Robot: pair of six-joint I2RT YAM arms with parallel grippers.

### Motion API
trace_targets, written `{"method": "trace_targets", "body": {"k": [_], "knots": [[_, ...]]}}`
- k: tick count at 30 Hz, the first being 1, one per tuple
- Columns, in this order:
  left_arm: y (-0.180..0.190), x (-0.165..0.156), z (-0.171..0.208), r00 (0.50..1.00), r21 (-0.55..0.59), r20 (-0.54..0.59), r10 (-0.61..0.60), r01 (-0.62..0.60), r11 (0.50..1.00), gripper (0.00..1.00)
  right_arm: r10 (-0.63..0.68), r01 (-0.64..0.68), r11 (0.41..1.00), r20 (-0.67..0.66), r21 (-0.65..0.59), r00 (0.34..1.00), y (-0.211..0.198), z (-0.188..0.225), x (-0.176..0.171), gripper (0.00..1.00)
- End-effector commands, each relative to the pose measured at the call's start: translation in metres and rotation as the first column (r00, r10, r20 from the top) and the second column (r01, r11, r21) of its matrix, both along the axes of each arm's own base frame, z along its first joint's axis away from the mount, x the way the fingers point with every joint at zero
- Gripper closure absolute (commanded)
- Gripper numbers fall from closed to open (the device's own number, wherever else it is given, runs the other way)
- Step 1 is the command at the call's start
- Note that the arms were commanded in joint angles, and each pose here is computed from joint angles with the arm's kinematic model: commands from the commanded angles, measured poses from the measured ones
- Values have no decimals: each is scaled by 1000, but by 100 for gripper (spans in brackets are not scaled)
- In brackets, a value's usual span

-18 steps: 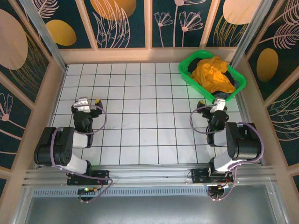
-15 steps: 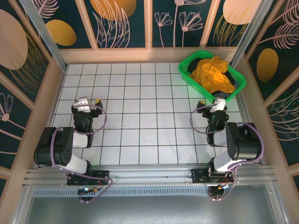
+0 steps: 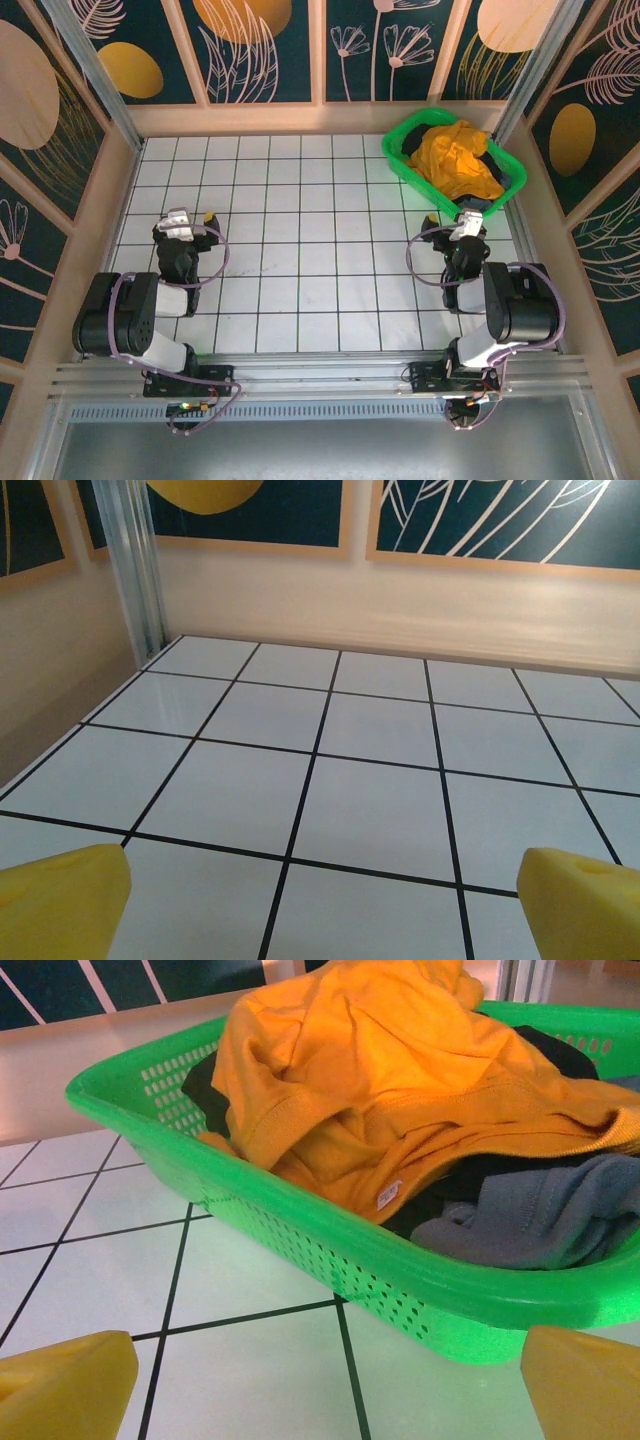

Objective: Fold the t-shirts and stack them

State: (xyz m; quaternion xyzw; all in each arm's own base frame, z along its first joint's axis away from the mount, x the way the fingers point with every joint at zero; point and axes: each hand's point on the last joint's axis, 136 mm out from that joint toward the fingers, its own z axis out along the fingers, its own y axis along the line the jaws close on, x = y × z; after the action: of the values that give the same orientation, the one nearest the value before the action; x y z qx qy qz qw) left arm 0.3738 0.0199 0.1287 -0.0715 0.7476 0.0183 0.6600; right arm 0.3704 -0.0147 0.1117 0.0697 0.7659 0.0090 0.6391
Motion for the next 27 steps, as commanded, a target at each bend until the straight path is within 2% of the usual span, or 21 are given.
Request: {"method": "trace_targets", "body": {"k": [1, 2, 4, 6, 7, 8, 9, 10, 11, 12, 13, 15, 17, 21, 27], "knots": [[3, 6, 28, 1000, 11, 10, 24, -24, 1000, 1, -2, 6, 996, 46, -89, 999, 13, 33, 6, 1], [8, 5, 43, 997, 5, 22, 70, -70, 998, 1, -20, 28, 992, 67, -123, 998, 18, 48, 4, 1], [12, -4, 84, 985, -23, 119, 128, -126, 992, 1, -34, 52, 993, 162, -109, 986, 29, 91, -1, 1], [8, -8, 136, 965, -21, 208, 162, -161, 987, 1, -111, 114, 993, 195, -2, 974, 28, 143, 2, 1], [14, -6, 163, 949, -91, 230, 215, -199, 976, 1, -152, 139, 985, 141, 99, 978, 24, 163, 10, 1], [22, -1, 182, 937, -205, 206, 282, -241, 949, 1, -126, 114, 975, 51, 193, 991, 23, 178, 22, 1], [28, 5, 187, 932, -309, 116, 342, -294, 905, 1, -99, 106, 956, -36, 272, 994, 21, 184, 30, 1], [32, 5, 176, 920, -356, -48, 390, -381, 854, 1, -160, 202, 903, -138, 380, 977, 5, 183, 35, 1], [33, 12, 193, 910, -411, -55, 411, -396, 821, 1, -171, 231, 879, -178, 416, 969, -5, 187, 45, 1], [28, 24, 197, 927, -434, -55, 372, -357, 827, 1, -134, 205, 879, -189, 431, 973, -6, 191, 56, 1], [16, 39, 203, 954, -469, -51, 295, -283, 837, 1, -136, 212, 877, -201, 431, 970, -12, 194, 66, 6], [-12, 68, 213, 987, -518, -60, 147, -157, 841, 1, -203, 288, 862, -235, 418, 950, -30, 196, 81, 9], [-41, 93, 214, 996, -573, -85, 9, -56, 817, 1, -211, 310, 852, -266, 421, 941, -44, 194, 98, 10], [-104, 117, 201, 970, -613, -139, -200, 75, 787, 2, -178, 337, 853, -384, 399, 906, -59, 161, 138, 11], [-180, 106, 181, 903, -594, -198, -382, 200, 780, 8, -125, 354, 867, -534, 351, 836, -64, 92, 185, 15]]}}
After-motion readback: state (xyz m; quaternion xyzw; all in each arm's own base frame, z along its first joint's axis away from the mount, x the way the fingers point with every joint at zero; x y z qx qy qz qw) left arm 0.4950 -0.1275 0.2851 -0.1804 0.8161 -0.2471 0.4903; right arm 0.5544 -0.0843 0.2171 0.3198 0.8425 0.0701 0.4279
